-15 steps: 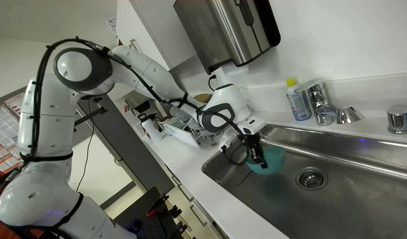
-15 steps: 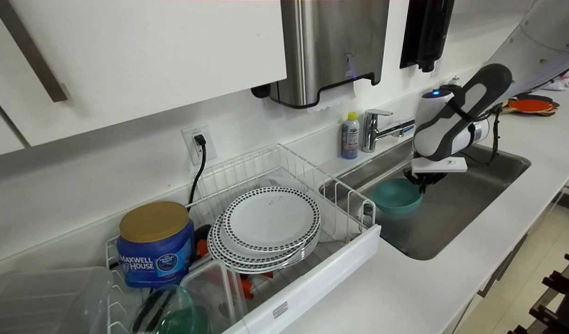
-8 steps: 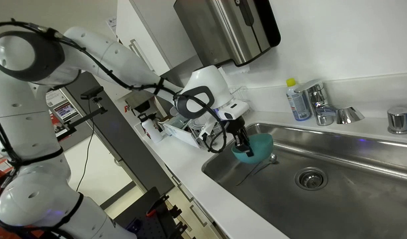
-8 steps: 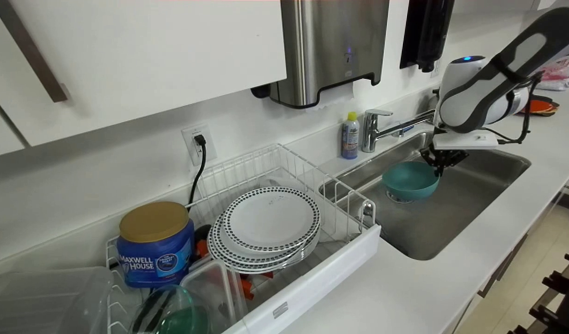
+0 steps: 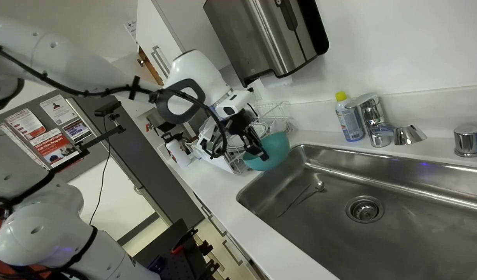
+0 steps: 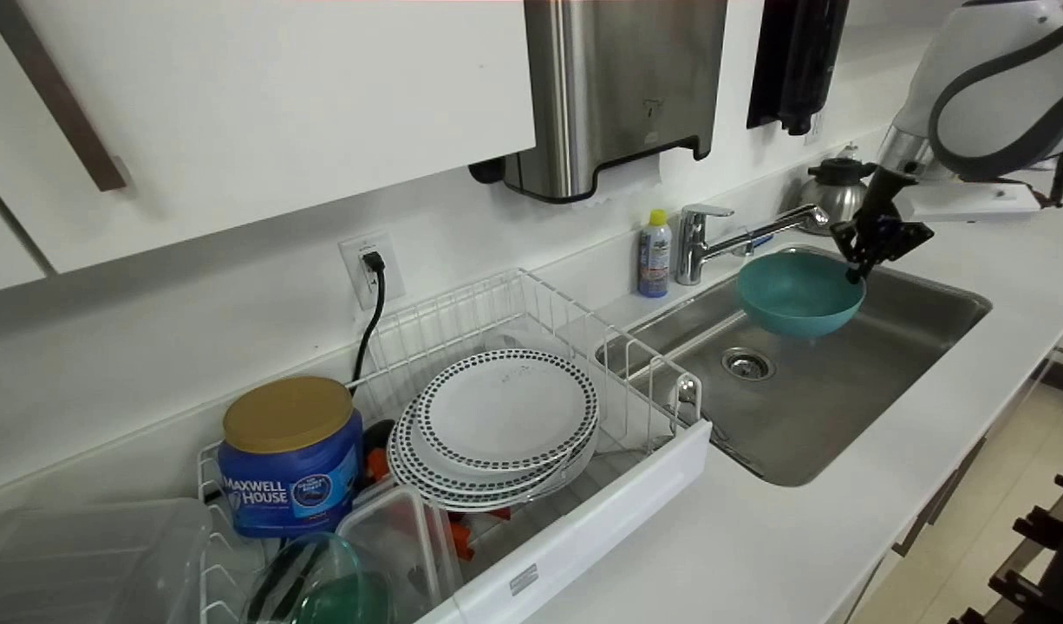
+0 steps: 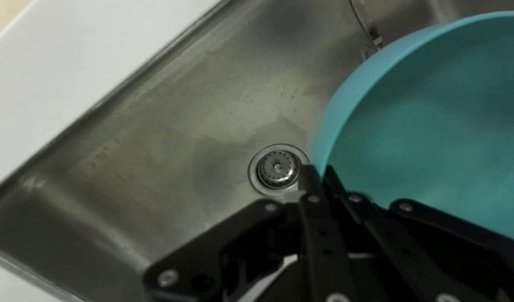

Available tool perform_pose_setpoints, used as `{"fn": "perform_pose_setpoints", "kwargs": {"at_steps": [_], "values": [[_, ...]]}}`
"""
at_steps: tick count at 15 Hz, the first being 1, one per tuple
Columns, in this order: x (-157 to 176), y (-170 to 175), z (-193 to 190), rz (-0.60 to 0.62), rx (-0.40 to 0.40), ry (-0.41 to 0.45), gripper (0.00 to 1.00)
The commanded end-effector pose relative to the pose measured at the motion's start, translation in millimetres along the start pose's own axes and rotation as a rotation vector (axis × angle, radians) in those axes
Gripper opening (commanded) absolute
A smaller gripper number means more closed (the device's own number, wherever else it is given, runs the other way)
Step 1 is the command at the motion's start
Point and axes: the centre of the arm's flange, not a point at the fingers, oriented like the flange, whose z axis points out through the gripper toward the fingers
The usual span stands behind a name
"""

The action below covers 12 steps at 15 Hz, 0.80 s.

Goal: Pick up the bowl from the sink and place it on top of the plates on the dishrack

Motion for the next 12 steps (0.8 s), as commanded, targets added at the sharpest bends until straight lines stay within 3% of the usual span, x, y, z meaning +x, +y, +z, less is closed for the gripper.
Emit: {"fn": "perform_pose_setpoints", "kwargs": {"at_steps": [1,5,8,12], "values": [[-36,1,-66,-0.106,0.102,0.037,0.01],[-62,-33,-111,-0.267,0.195,0.061,0.01],[-86,-70,-128,-0.357,0.222,0.077,0.01],[-123,-122,-137,-0.465,0.276,0.162,0.01]]}}
